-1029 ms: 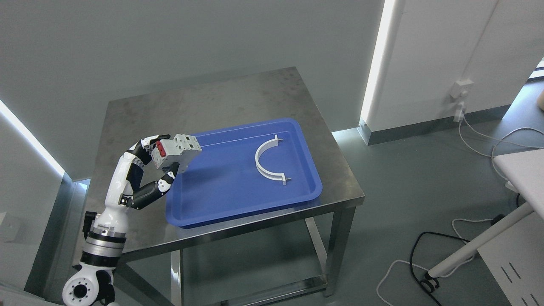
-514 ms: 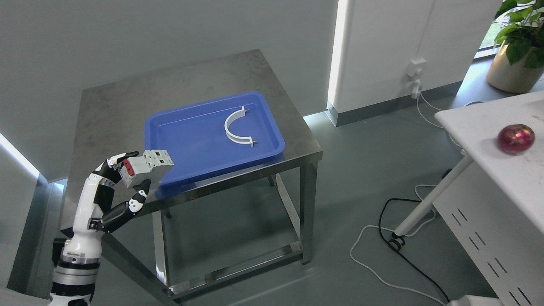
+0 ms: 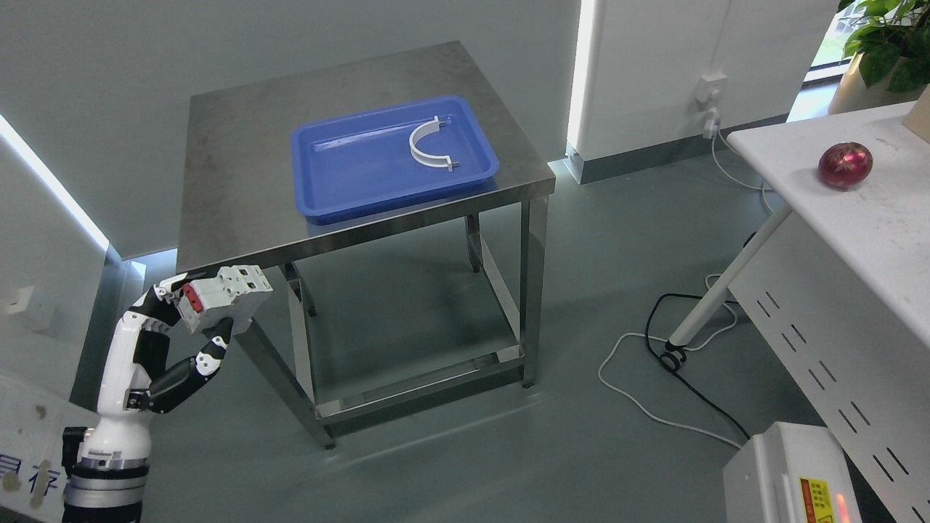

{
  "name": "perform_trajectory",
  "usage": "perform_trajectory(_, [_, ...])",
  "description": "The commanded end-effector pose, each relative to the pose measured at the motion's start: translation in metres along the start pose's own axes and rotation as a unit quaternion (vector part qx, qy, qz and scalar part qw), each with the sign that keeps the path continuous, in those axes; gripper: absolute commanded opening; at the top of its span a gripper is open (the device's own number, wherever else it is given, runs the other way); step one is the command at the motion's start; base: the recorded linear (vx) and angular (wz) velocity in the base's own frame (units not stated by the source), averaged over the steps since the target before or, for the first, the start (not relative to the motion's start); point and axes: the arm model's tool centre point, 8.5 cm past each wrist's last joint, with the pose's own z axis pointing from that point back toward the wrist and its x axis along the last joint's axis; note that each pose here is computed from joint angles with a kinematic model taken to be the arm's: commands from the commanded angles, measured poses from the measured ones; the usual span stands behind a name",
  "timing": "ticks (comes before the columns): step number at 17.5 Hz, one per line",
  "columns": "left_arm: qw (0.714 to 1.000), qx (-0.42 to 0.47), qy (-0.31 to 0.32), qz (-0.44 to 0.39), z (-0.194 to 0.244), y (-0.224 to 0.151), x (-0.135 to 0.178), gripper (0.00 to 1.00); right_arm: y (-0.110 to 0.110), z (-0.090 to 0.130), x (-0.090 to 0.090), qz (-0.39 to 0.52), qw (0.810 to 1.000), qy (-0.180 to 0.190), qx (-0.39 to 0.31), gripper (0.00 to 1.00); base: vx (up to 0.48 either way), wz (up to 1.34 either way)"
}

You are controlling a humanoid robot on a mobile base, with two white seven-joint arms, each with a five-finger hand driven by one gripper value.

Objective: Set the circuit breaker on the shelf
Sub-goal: 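Carry the breaker in the left hand while turning toward the bin shelf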

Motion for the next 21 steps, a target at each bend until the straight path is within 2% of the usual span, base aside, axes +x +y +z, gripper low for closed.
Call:
perform_trajectory(1, [1.0, 0.003, -0.003, -0.016, 0.004, 0.01, 0.006, 0.05, -0.012, 0.0, -0.004, 0.0, 1.0, -0.018, -0.009, 1.0, -0.397, 0.19])
perform_trajectory(13, [1.0, -0.016, -0.016, -0.01, -0.005, -0.003, 0.007, 0.05, -0.012, 0.0, -0.004, 0.0, 1.0, -0.018, -0.009, 1.0, -0.375, 0.29])
perform_trajectory(16, [0.997, -0.051, -0.058, -0.007, -0.019, -0.03, 0.016, 0.05, -0.012, 0.0, -0.004, 0.0, 1.0, -0.018, -0.009, 1.0, -0.309, 0.44])
perform_trajectory(19, [0.981, -0.137, -0.134, 0.026, -0.047, -0.099, 0.035, 0.05, -0.012, 0.0, -0.004, 0.001, 1.0, -0.018, -0.009, 1.0, -0.167, 0.29])
perform_trajectory(21, [0.975, -0.137, -0.172, 0.023, -0.07, -0.102, 0.05, 0.05, -0.012, 0.0, -0.004, 0.0, 1.0, -0.018, -0.009, 1.0, -0.155, 0.42])
